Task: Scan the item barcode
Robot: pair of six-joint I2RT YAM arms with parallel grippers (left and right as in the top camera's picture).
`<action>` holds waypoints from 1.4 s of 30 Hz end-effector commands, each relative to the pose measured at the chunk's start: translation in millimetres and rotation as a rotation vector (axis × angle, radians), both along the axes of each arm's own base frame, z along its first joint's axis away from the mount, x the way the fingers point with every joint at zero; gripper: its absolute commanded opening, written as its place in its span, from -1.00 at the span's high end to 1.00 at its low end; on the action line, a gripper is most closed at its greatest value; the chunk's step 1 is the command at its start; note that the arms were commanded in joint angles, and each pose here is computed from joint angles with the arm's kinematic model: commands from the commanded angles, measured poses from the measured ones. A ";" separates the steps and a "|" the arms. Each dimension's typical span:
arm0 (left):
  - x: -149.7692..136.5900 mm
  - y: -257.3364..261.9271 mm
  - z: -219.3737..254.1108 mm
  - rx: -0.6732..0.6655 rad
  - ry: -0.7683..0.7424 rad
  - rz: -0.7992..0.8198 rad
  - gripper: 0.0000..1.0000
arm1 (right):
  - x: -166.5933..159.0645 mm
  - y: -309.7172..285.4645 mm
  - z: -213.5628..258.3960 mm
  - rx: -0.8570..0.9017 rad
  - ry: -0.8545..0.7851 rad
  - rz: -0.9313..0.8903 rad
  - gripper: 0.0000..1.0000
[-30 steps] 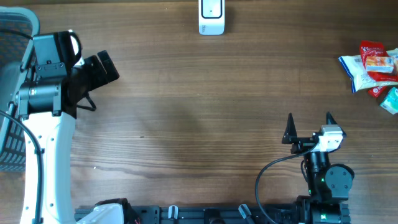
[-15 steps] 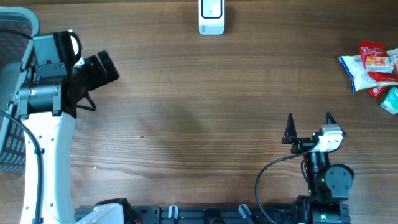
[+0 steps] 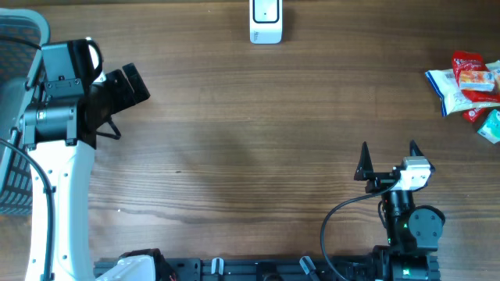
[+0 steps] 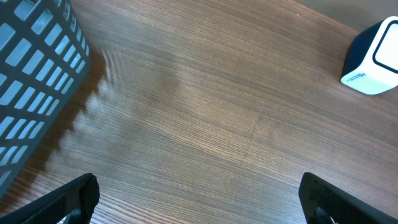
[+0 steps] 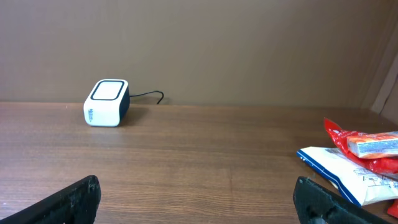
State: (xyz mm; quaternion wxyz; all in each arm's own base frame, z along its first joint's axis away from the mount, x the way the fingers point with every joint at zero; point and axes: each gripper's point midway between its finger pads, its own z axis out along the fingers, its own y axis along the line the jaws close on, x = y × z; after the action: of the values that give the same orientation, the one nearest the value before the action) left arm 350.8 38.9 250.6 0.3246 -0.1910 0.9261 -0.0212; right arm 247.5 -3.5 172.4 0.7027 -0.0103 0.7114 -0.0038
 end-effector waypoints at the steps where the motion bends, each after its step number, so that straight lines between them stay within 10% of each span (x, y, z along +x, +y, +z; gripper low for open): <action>1: -0.2 1.4 3.6 -0.009 -0.013 0.016 -1.00 | -0.9 -4.1 3.0 -0.006 -0.015 -0.022 -0.99; 22: -7.9 6.6 12.7 0.026 -0.030 0.029 -1.00 | -0.9 -4.1 3.0 -0.006 -0.015 -0.022 -1.00; 42: -87.9 -48.2 -62.2 -0.159 -0.211 -0.154 -1.00 | -0.9 -4.1 3.0 -0.006 -0.015 -0.022 -0.99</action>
State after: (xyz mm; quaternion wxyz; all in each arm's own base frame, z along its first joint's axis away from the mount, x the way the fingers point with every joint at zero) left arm 276.7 9.6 197.1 0.3692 -0.1639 0.9108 -0.0850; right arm 247.4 -3.5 172.5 0.7028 -0.0103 0.7113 -0.0038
